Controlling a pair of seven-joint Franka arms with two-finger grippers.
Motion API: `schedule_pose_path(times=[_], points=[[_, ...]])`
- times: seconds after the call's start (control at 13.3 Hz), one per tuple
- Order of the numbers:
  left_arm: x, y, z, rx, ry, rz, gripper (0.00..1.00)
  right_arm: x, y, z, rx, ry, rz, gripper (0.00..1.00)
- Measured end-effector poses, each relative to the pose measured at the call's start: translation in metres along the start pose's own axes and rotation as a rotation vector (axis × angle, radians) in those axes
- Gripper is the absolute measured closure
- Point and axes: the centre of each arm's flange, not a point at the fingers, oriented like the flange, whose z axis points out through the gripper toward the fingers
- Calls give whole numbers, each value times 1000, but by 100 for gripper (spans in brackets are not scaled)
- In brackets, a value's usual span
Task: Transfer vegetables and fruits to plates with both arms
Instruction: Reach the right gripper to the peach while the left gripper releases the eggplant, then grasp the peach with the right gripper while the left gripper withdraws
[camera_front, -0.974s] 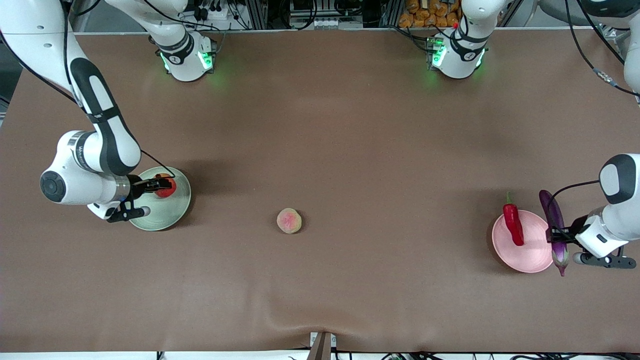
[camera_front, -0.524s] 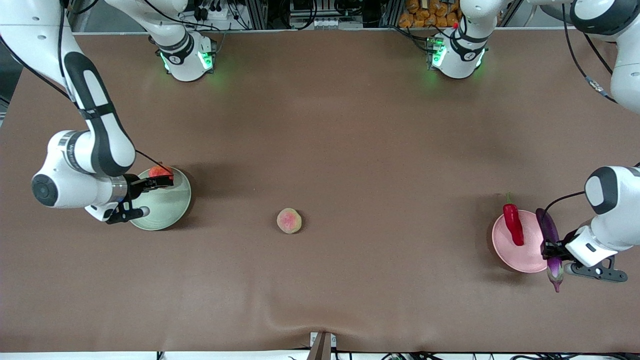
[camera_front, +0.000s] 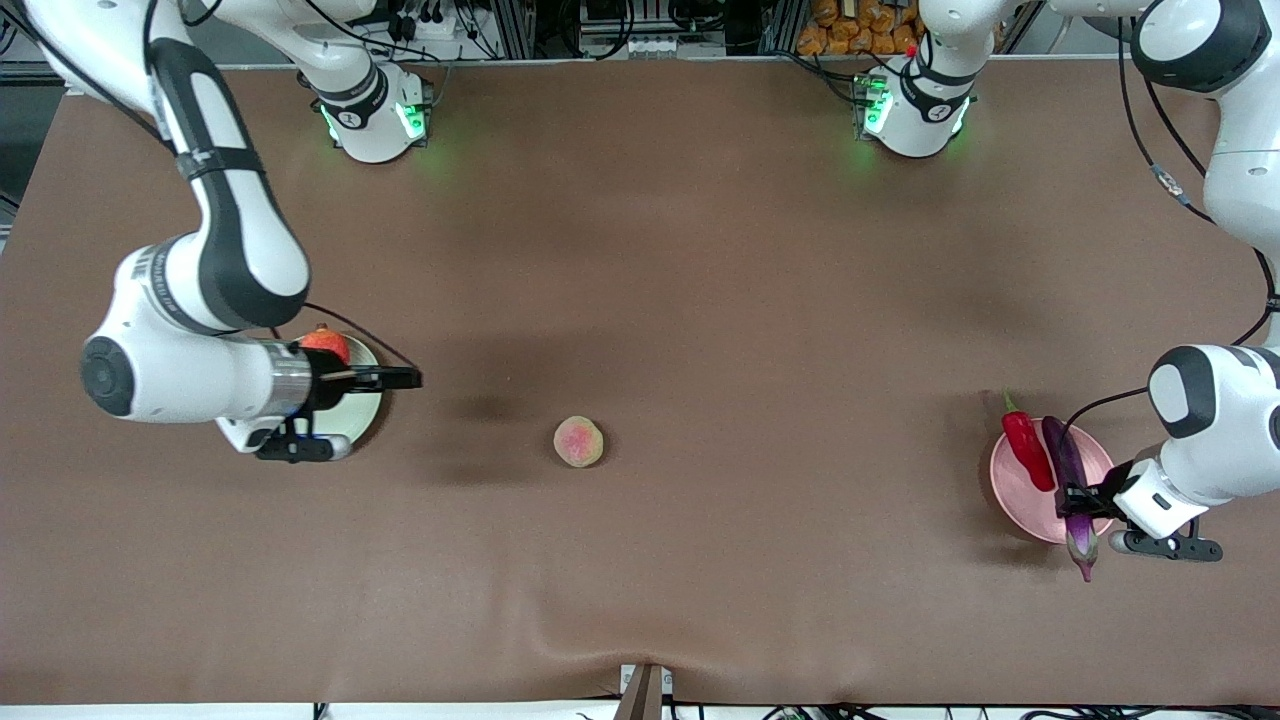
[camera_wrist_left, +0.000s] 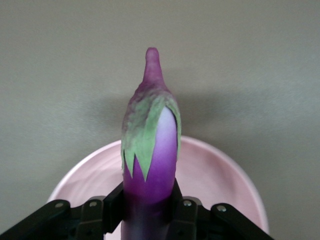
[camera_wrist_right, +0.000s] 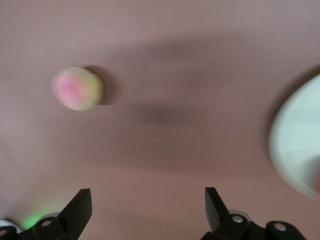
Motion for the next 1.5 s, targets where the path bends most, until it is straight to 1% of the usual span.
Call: schedule_pose_path(times=[0.07,0.15,0.3,0.45,0.52,0.67,0.75,0.82,0.97,1.12,1.27,1.5], points=[[-2,-3,2,-7,-4,-12,65,4,-18,8,37,-3,33,0],[-3,-6,4,-6,-7,-16,65,9,-35,18,62,9,63,0],[-4,-5,6,-7,-10,-14,66,19,-73,47,84,53,111,0],[-3,-2,7,-7,-11,-11,66,19,-116,88,92,106,119,0],[-3,-2,7,-7,-11,-10,61,17,-133,108,94,127,109,0],[-2,-3,5,-7,-8,-13,41,11,-159,150,87,172,73,0],[-1,-3,3,-6,-3,-14,31,9,-167,169,66,197,51,0],[1,-3,-1,-4,1,-14,19,7,-170,184,31,217,25,0],[4,-1,-13,0,-10,-10,0,9,-168,194,-56,252,-33,0],[10,12,-36,-3,-28,7,0,13,-166,188,-128,293,-87,0],[14,32,-66,1,-56,23,0,15,-167,183,-178,323,-131,0],[17,62,-125,18,-94,8,0,13,-171,193,-204,333,-163,0]])
